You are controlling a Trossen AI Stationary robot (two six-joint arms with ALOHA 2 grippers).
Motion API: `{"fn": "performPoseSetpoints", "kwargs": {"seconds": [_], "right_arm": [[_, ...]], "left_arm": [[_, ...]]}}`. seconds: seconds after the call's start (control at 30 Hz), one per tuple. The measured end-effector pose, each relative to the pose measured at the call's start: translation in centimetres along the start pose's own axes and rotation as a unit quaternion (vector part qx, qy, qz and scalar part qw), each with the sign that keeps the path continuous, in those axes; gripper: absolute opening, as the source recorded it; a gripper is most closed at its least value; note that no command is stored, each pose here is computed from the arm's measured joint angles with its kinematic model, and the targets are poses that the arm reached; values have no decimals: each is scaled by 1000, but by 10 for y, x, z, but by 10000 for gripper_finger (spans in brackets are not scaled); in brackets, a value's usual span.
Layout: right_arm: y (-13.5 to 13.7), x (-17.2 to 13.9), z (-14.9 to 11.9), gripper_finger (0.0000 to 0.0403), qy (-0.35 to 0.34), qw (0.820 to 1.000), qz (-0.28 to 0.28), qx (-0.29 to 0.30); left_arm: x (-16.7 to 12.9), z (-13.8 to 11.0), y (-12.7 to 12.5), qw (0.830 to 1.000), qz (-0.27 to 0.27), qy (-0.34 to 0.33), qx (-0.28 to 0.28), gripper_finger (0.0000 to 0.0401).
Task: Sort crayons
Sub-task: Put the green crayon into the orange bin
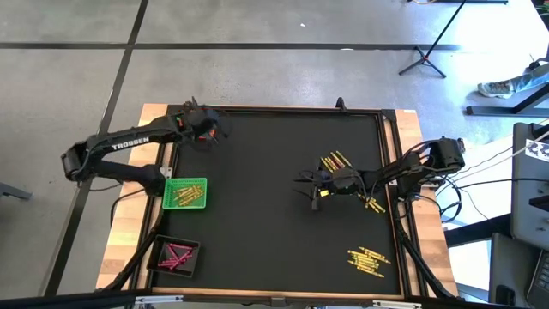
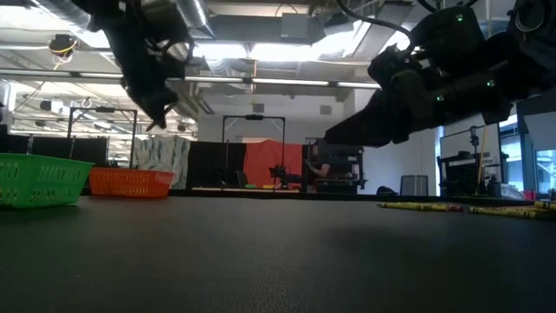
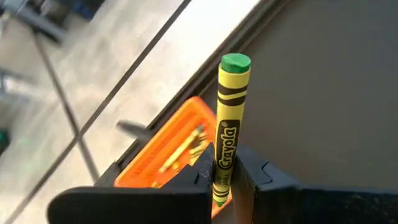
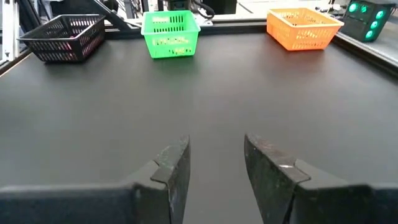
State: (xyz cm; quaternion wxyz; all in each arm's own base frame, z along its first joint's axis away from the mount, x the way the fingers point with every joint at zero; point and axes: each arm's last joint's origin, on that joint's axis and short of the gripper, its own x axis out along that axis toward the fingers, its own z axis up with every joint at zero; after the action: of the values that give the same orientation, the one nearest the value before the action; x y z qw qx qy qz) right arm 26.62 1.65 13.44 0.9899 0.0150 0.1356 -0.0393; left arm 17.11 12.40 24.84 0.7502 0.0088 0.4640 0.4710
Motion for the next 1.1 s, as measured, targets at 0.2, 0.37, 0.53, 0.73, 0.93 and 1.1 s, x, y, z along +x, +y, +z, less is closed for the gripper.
{"fn": "performPoseSetpoints", "kwargs": {"seconds": [0.2, 0.37, 0.53, 0.73, 0.93, 1.1], "right_arm": [[0, 0, 0, 147, 2, 1000, 0, 10], [0, 0, 0, 147, 3, 1000, 0, 15], [0, 0, 0, 147, 2, 1000, 0, 23], [0, 0, -1, 147, 3, 1000, 1, 23], [0, 0, -1, 147, 4, 1000, 1, 23], [0, 0, -1, 147, 5, 1000, 1, 22]], "left_arm": [[27, -13, 17, 999, 39, 12, -33, 13], [42, -26, 25, 997, 58, 25, -40, 13], [48, -32, 35, 996, 74, 44, -39, 15], [51, -35, 45, 993, 88, 59, -46, 57], [43, -26, 43, 995, 62, 49, -53, 95], [25, -2, 25, 995, -79, -25, -60, 97]]}}
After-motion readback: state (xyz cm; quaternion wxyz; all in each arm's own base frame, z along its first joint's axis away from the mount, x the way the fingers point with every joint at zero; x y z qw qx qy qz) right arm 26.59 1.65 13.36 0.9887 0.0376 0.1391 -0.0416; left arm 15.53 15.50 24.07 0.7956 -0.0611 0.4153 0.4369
